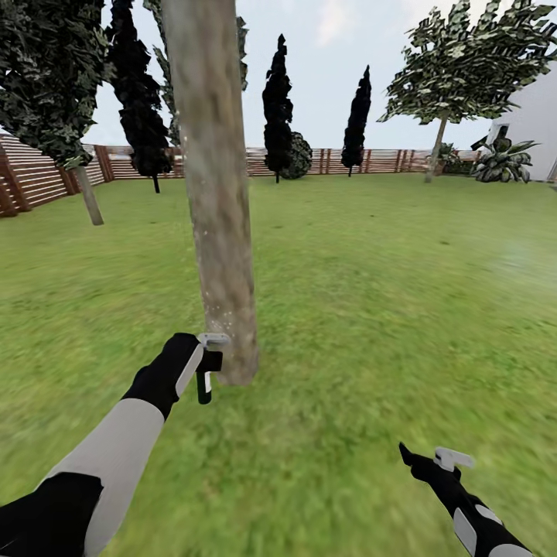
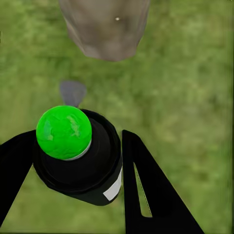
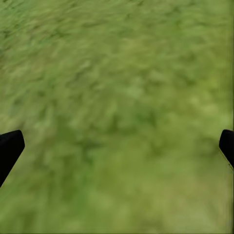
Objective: In the garden, pick up the pesticide atomizer on the floor and spray pesticide onto both trees until each tree trunk is fully covered.
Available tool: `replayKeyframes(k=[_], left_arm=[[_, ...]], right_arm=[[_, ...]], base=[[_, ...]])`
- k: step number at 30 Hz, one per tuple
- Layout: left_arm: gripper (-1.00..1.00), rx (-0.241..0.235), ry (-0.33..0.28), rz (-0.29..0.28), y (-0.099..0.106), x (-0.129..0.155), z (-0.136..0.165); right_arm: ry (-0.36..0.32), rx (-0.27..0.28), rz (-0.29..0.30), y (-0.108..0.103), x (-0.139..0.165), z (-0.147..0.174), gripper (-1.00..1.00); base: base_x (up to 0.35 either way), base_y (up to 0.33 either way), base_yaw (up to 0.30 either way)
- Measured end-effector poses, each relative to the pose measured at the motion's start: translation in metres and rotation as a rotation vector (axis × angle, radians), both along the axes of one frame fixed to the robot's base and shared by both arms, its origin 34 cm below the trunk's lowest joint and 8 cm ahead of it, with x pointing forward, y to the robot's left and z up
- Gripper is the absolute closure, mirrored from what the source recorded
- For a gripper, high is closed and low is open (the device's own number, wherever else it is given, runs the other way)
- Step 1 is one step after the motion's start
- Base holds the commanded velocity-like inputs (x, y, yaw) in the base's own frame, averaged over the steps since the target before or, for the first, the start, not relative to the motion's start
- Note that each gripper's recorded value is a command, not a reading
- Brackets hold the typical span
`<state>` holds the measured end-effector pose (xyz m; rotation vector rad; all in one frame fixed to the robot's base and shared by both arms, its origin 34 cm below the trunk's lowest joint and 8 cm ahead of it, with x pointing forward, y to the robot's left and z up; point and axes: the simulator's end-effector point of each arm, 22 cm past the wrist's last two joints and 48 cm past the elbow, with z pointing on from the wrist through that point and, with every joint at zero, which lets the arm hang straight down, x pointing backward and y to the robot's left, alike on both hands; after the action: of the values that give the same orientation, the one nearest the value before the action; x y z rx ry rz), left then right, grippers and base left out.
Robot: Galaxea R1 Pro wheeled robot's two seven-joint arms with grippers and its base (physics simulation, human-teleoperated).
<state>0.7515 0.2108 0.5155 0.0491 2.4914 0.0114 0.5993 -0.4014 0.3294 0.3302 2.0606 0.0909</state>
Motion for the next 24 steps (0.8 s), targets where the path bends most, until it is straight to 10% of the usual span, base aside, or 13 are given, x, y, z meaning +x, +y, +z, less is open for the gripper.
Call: replayKeyframes(k=[13,24], left_arm=[[1.00,0.001,-0.004,0.000,0.000,0.001,0.002],[1.00,0.008,-0.185,-0.005,0.001,0.074,0.176]], right_arm=[[0.000,0.000,0.000,0.000,0.000,0.000,-1.00],[0.000,-0.001,-0.001,-0.001,0.000,0.000,-1.00]], base=[[-0.149,-0.056,-0.006],[-0.005,0.000,-0.037]])
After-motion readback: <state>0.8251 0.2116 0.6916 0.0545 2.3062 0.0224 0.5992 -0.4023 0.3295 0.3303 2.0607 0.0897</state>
